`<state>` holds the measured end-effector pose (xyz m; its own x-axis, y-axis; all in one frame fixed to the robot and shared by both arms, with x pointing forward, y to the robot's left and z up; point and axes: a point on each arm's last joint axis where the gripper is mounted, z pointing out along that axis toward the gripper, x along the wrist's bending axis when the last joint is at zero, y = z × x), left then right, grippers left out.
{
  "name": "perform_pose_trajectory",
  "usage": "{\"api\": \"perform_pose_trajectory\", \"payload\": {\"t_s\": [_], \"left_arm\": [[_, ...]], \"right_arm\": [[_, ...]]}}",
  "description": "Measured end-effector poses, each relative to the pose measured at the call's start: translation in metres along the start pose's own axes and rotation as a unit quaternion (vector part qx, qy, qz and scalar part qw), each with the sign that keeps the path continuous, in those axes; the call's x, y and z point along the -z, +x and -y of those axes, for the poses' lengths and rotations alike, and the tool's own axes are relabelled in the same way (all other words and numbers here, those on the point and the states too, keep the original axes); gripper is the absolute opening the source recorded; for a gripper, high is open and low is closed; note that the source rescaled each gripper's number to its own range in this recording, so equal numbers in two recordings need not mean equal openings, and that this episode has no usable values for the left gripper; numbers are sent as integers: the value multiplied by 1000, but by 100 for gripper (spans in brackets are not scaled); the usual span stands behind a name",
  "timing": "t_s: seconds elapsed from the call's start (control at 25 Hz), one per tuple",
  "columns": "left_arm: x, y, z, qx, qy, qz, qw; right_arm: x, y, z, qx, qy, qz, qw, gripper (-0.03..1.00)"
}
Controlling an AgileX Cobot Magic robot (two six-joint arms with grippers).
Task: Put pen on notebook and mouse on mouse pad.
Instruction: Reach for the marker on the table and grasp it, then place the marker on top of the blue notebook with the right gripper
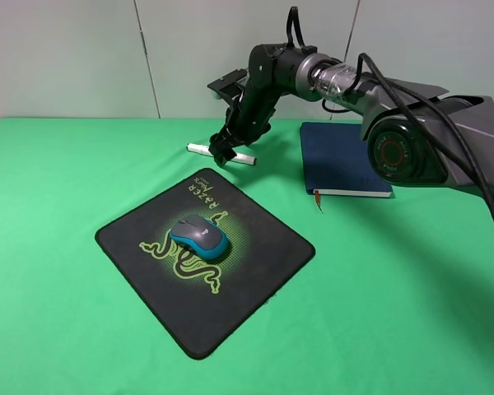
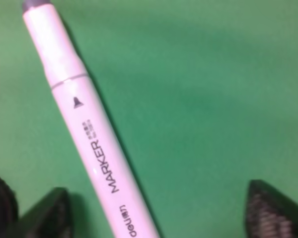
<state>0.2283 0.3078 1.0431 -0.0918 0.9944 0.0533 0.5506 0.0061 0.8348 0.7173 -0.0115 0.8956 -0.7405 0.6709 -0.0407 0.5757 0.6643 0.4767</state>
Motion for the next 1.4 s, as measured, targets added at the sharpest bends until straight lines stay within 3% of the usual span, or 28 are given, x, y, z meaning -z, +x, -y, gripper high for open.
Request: {"api": "perform_pose_trajectory", "payload": {"t_s": [0.08, 0.32, 0.48, 0.52, 1.12, 1.4], "left_arm": [[0, 0, 0, 0, 0, 0, 1000], [0, 0, 0, 0, 0, 0, 1000], [0, 0, 0, 0, 0, 0, 1000], [0, 0, 0, 0, 0, 0, 1000], [0, 0, 0, 0, 0, 0, 1000], [0, 0, 0, 0, 0, 0, 1000]], "right_arm": [[0, 0, 0, 0, 0, 0, 1000, 57], [0, 0, 1, 9, 4, -2, 1000, 32], [0, 1, 3, 18, 14, -6, 1000, 3], [0, 1, 3, 19, 15, -7, 1000, 0], [4, 2, 3, 15, 25, -11, 999, 0], [30, 3, -4, -2, 36, -12, 999, 0]]}}
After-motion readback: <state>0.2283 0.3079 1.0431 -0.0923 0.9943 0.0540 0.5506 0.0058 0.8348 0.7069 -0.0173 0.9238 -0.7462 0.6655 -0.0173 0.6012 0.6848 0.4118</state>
